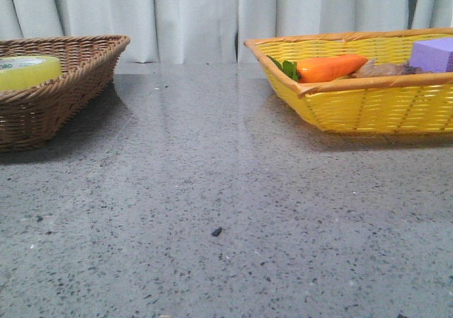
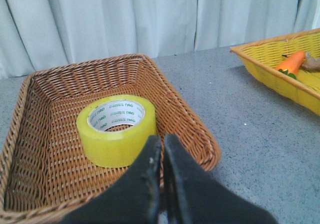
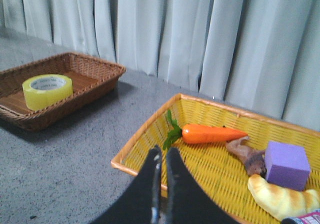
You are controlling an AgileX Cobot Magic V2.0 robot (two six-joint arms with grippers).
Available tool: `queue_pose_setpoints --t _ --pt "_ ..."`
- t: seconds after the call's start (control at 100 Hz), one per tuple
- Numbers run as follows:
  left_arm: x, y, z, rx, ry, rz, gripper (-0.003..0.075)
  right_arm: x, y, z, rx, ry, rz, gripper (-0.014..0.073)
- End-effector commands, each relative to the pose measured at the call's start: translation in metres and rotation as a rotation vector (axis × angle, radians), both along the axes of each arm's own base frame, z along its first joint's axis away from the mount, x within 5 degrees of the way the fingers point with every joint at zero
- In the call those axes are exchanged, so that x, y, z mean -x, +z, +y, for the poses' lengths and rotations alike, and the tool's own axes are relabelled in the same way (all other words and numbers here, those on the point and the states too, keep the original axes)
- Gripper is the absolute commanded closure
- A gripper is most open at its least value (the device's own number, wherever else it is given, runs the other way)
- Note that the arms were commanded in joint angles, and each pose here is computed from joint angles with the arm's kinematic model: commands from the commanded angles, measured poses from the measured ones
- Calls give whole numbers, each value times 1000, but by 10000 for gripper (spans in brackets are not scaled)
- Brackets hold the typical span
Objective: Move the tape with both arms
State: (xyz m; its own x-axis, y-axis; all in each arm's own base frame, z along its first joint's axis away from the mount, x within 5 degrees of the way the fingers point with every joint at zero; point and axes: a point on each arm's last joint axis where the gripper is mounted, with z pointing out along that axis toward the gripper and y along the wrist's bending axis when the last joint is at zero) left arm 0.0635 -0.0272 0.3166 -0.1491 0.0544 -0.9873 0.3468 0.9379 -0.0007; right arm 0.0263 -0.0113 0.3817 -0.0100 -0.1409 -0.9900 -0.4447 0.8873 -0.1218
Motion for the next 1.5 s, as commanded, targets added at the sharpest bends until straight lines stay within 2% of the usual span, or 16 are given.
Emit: queue_pose_setpoints --t 0.0,0.18,0.34,1.03,1.1,1.16,1.29,1.39,1.49 --pt "8 2 4 56 29 -108 741 7 0 -4 -46 22 -161 669" --pt "20 -22 6 61 29 -132 741 17 -24 -11 -73 35 -238 669" --pt "25 -32 6 59 20 -125 741 19 -38 -12 -75 36 -252 669" --pt "24 -39 6 53 18 -102 741 19 -40 -13 -67 28 -234 669" --pt "21 -46 8 0 47 -121 741 19 -40 -13 -67 28 -234 669" --pt "17 -50 13 -58 105 -188 741 19 -40 -13 -67 28 -234 669" --pt "14 -60 20 114 208 -275 741 19 -40 -13 -67 28 -234 669" --pt "14 -75 22 162 242 -334 741 19 -40 -13 -67 28 -234 669" --pt "13 -92 22 186 257 -327 741 19 -40 -13 -67 28 -234 669"
